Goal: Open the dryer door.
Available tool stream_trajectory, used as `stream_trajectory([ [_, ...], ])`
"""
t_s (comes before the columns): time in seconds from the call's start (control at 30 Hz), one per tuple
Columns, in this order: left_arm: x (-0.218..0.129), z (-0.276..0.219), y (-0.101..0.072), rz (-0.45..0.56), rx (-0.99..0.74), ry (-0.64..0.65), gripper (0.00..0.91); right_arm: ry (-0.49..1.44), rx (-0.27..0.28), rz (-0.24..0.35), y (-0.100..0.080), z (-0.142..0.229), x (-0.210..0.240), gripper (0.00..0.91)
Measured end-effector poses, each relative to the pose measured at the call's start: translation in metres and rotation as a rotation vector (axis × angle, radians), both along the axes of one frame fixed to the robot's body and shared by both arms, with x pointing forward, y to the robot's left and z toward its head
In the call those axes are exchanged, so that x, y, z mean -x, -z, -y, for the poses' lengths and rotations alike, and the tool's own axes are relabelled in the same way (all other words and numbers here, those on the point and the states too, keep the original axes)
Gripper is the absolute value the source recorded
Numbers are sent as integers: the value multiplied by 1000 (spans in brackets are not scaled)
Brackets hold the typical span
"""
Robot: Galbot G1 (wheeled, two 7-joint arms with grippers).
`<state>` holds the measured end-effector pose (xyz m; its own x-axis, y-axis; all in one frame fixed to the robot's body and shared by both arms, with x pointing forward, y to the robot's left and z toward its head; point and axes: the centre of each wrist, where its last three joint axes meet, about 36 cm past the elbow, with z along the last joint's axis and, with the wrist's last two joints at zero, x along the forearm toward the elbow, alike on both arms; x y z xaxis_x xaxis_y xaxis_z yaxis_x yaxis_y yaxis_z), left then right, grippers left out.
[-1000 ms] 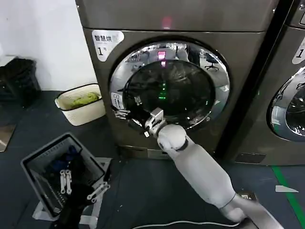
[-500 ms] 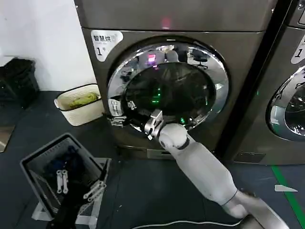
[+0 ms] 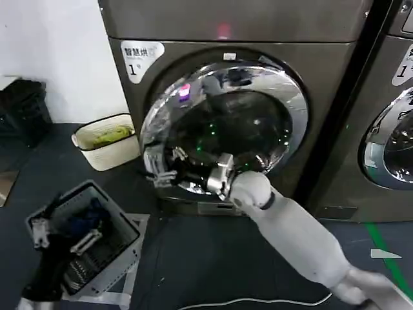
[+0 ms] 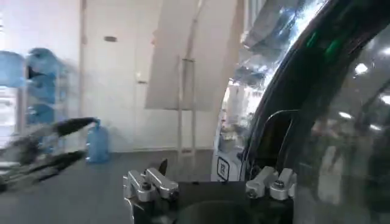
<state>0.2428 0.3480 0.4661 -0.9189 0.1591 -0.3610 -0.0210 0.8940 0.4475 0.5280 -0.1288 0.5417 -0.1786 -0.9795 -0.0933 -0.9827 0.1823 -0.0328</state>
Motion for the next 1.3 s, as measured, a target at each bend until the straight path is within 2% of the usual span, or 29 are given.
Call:
stream_trajectory([
  [0.3,-37,-15,-10,5,-10,55,907,-98,-9,-2,-8,31,25,907],
  [0.67,-92,-11,-7,-17,-54,162,907,-100,-25,6,-14,75,75,907],
  [0.83,-111,-8,-5,-28,-75,215,907,8,-55,42,-19,100,97,907],
  [1.17,-146,20,-3,-39,-148,376,907,315,-32,80,-27,166,140,907],
  [1.3,-157,41,4,-35,-174,451,907,468,-17,103,-27,192,168,907],
])
